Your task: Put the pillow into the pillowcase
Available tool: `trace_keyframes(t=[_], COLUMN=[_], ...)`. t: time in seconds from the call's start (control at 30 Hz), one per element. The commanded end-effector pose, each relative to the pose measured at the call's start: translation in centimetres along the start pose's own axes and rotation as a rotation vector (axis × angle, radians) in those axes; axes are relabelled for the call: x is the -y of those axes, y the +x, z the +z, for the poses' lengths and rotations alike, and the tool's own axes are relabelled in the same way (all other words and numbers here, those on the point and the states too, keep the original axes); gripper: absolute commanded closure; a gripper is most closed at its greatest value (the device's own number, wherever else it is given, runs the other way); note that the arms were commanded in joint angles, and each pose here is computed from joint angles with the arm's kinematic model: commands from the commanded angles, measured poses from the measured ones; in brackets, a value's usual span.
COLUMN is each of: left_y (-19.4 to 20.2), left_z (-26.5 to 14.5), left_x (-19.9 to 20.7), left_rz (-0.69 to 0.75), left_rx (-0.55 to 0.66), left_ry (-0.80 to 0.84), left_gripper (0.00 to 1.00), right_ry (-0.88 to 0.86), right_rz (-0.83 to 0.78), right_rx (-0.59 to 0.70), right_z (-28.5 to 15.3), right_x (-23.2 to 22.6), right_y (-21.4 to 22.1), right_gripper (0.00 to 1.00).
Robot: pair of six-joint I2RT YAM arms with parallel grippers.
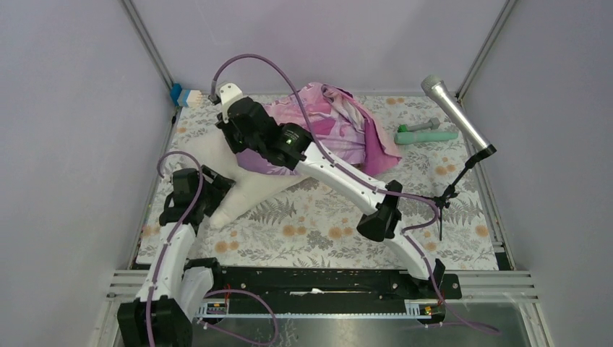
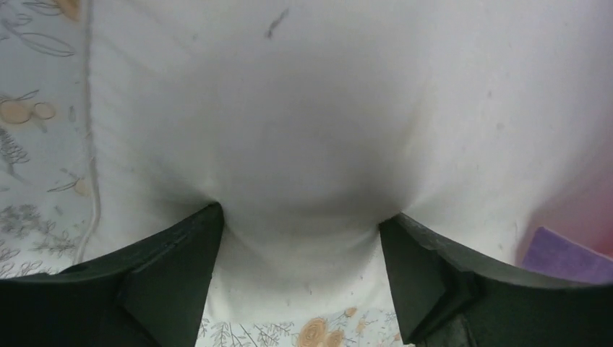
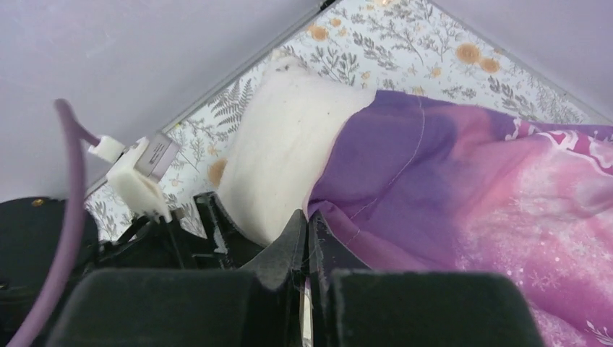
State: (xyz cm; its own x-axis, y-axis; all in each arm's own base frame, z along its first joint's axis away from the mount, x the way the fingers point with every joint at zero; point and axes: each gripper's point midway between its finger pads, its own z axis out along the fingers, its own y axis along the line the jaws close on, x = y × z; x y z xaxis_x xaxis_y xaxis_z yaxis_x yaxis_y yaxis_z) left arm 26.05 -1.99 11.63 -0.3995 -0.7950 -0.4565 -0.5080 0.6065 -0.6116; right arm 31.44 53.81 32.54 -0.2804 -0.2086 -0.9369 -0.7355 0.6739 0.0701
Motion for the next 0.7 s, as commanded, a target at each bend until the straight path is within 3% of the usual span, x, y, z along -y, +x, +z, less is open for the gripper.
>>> trace_keyframes(t=[0.0, 0.1, 0.13, 0.23, 0.3, 0.33, 0.37, 0.5, 0.67], left_y=[0.4, -1.0, -1.2, -1.5, -1.7, -1.9, -2.3, -4.2, -5.2], left_z=[1.4, 1.0, 0.8, 0.4, 0.1, -0.1, -0.3, -1.4, -2.0], left_x=[3.1, 4.9, 5.4, 7.2, 8.7, 9.4, 10.1, 12.5, 14.1], left_rz=[-0.084, -0.116, -0.138, -0.219, -0.278, -0.296, -0.305, -0.297, -0.291], left_rx=[-0.039, -0.019, -0.019, -0.055, -0.083, -0.09, -0.093, -0.074, -0.07], left_ry=[0.101, 0.132, 0.14, 0.181, 0.221, 0.239, 0.256, 0.296, 0.329], left_gripper=[0.44, 0.9, 0.99, 1.0, 1.0, 1.0, 1.0, 1.0, 1.0], right_ry=[-0.028, 0.002, 0.008, 0.015, -0.063, -0.077, -0.042, 0.08, 0.261], right_rz=[0.016, 0.001, -0.006, -0.017, 0.172, 0.199, 0.194, 0.237, 0.287], right_rx=[0.02, -0.07, -0.107, -0.155, -0.201, -0.058, -0.075, -0.002, -0.034], right_z=[0.2, -1.2, -1.9, -4.6, -6.8, -6.9, -8.1, -12.6, -14.1], right_x=[-0.7, 1.1, 1.4, 2.2, 0.3, 0.2, 1.0, 4.8, 9.4], right_y=[-0.2, 2.5, 3.8, 5.3, 6.4, 3.2, 4.2, 7.2, 15.6], right_gripper=[1.0, 1.0, 1.0, 1.0, 1.0, 0.51, 0.3, 0.17, 0.11])
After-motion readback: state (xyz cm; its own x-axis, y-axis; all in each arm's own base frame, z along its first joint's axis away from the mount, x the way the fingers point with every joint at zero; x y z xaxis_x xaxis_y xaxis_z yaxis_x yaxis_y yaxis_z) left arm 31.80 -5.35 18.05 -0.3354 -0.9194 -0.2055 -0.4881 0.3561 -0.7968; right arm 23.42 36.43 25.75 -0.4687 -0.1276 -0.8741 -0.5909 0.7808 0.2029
